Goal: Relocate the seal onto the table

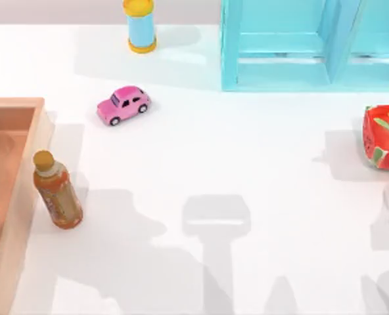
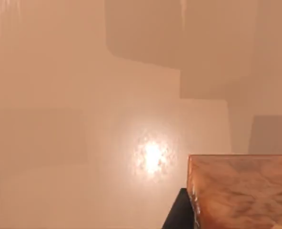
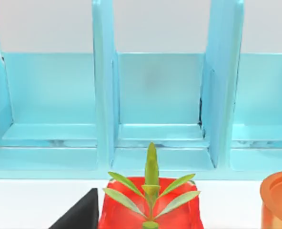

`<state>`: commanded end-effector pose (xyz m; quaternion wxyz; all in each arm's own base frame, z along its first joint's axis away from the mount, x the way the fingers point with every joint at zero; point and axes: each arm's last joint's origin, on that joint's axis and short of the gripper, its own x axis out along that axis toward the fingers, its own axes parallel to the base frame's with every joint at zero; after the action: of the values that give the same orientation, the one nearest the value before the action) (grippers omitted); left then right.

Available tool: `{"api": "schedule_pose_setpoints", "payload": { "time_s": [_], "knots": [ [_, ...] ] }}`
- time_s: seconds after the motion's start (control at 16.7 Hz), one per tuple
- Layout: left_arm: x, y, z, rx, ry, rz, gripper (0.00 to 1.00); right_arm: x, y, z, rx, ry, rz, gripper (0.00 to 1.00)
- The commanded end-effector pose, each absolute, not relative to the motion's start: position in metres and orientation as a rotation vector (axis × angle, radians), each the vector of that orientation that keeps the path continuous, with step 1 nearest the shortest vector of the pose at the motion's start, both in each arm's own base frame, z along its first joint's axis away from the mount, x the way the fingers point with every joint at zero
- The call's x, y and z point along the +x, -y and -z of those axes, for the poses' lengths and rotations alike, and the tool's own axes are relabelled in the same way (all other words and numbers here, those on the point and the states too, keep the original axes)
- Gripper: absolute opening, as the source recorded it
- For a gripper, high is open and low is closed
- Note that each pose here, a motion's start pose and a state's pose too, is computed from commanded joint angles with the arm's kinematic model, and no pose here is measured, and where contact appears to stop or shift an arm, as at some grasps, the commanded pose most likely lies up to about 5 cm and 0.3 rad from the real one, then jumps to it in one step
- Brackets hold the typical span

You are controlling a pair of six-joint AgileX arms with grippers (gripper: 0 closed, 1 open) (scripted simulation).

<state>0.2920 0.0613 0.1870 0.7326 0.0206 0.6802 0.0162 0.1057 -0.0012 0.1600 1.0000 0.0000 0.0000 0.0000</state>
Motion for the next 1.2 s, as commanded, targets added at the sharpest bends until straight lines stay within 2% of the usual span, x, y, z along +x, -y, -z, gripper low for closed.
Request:
{"api": "schedule_pose_setpoints", "payload": {
  "time_s": [0.24,0.42,0.6,0.84,1.2],
  "knots": [
    [0.298,-0.011,-0.256,0.069,-1.348,-0.031,0.0,0.106,0.001,-0.16,0.0,0.0,0.0,1.0],
    [0.287,0.021,-0.291,0.058,-1.324,0.0,0.0,0.106,0.001,-0.16,0.0,0.0,0.0,1.0],
    [0.275,0.043,-0.296,0.04,-1.411,0.024,0.0,0.106,0.001,-0.16,0.0,0.0,0.0,1.0],
    [0.269,0.053,-0.282,0.021,-1.564,0.017,0.0,0.106,0.001,-0.16,0.0,0.0,0.0,1.0],
    [0.268,0.055,-0.285,0.026,-1.567,0.025,0.0,0.106,0.001,-0.16,0.0,0.0,0.0,1.0]
  ]
}}
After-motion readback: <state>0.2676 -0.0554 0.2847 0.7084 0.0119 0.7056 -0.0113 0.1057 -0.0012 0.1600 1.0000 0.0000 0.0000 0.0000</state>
